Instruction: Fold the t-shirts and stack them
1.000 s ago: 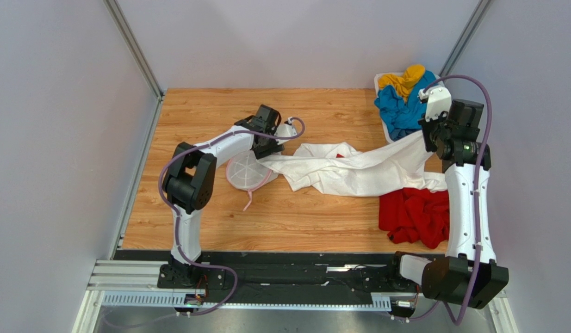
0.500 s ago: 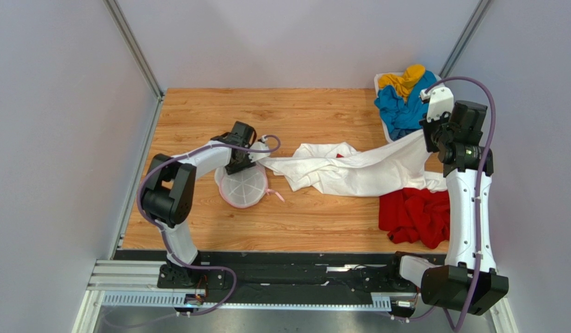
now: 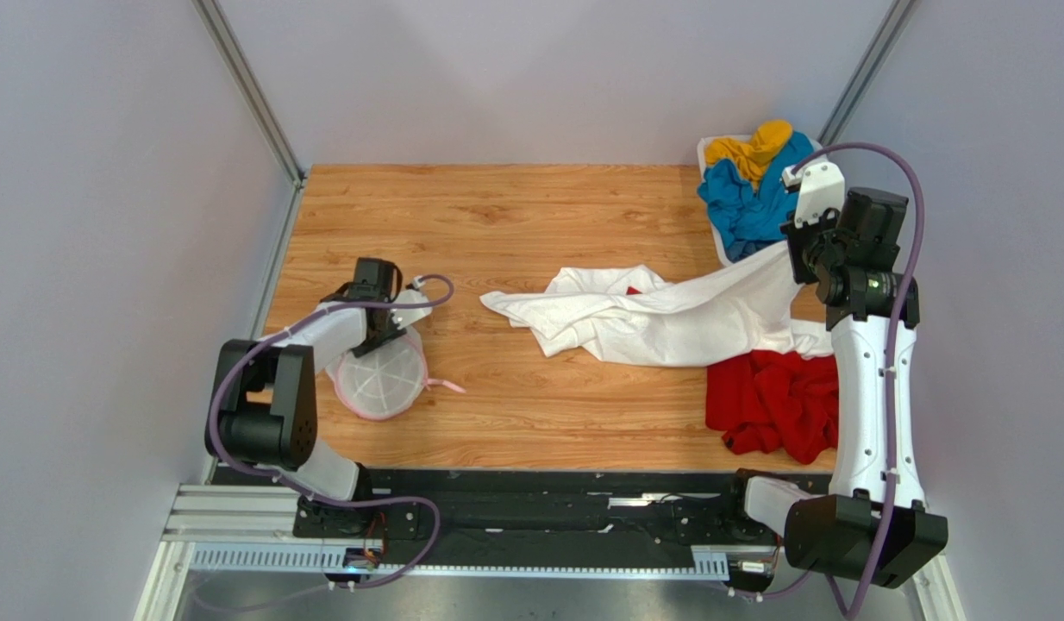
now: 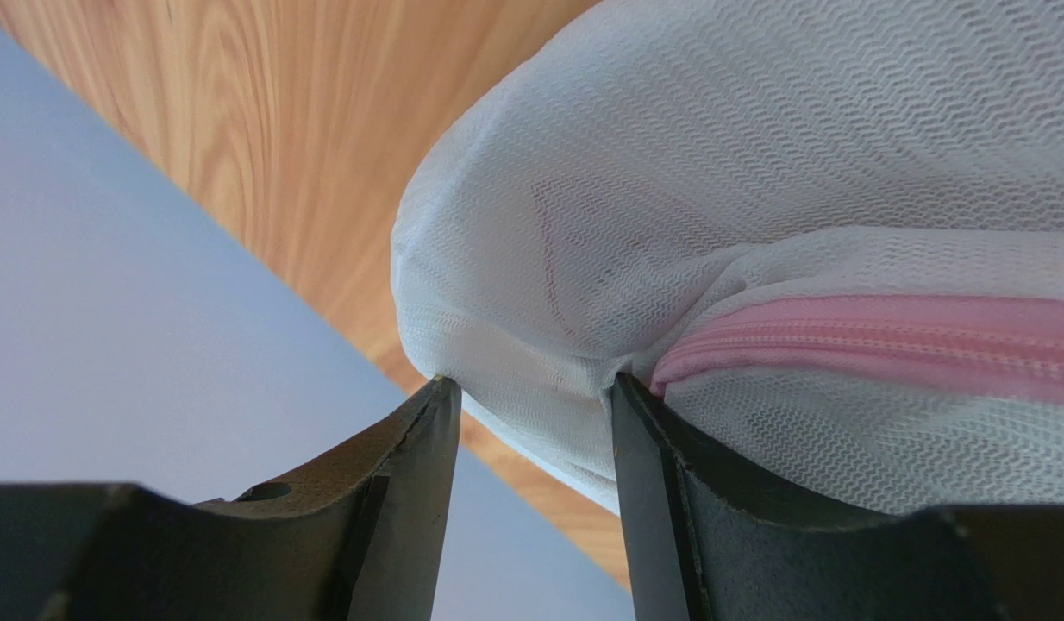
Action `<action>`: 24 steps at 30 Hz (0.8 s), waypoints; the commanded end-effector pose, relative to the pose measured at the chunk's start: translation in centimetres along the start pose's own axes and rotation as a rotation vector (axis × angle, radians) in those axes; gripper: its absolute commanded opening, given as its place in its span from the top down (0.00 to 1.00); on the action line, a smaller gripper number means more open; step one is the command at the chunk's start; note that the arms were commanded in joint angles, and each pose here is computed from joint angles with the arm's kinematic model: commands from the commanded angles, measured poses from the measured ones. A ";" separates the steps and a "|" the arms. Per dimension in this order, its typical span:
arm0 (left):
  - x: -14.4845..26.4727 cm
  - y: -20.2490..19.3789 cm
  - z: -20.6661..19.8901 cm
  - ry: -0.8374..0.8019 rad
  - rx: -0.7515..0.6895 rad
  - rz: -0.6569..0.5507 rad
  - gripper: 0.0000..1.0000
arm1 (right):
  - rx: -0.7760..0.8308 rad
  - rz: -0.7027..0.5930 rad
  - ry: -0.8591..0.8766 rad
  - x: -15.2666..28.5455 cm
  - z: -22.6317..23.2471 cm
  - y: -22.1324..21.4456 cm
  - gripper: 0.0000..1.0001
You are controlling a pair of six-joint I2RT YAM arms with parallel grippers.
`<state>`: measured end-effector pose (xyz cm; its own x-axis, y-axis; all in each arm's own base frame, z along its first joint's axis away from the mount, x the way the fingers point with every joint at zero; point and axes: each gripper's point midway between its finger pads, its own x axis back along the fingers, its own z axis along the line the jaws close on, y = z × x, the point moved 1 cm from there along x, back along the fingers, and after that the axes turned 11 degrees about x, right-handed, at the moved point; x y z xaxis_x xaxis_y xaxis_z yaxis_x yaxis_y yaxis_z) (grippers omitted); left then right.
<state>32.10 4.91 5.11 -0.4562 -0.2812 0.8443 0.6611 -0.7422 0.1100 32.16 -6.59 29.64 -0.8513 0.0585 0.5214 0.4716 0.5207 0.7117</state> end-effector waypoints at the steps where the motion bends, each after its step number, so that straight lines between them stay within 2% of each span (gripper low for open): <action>1: 0.7 -4.4 4.0 0.112 0.052 0.049 0.45 | -0.005 -0.095 -0.027 1.3 -0.7 2.4 1.00; 12: 2.0 -14.7 8.3 0.206 0.163 0.163 0.46 | -0.028 -0.118 0.003 1.2 -0.1 2.7 1.00; 21: 4.0 -20.4 9.6 0.254 0.204 0.203 0.46 | -0.035 -0.119 0.013 1.1 0.3 2.5 1.00; 24: 5.9 -20.2 10.8 0.271 0.264 0.136 0.46 | -0.044 -0.121 0.025 1.0 0.6 2.4 1.00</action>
<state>21.75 24.19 10.09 -0.3688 -0.5642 0.7387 0.8749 -0.4791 0.0710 32.19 -5.43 29.82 -0.8598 -0.0015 0.5107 0.4438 0.4926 0.7486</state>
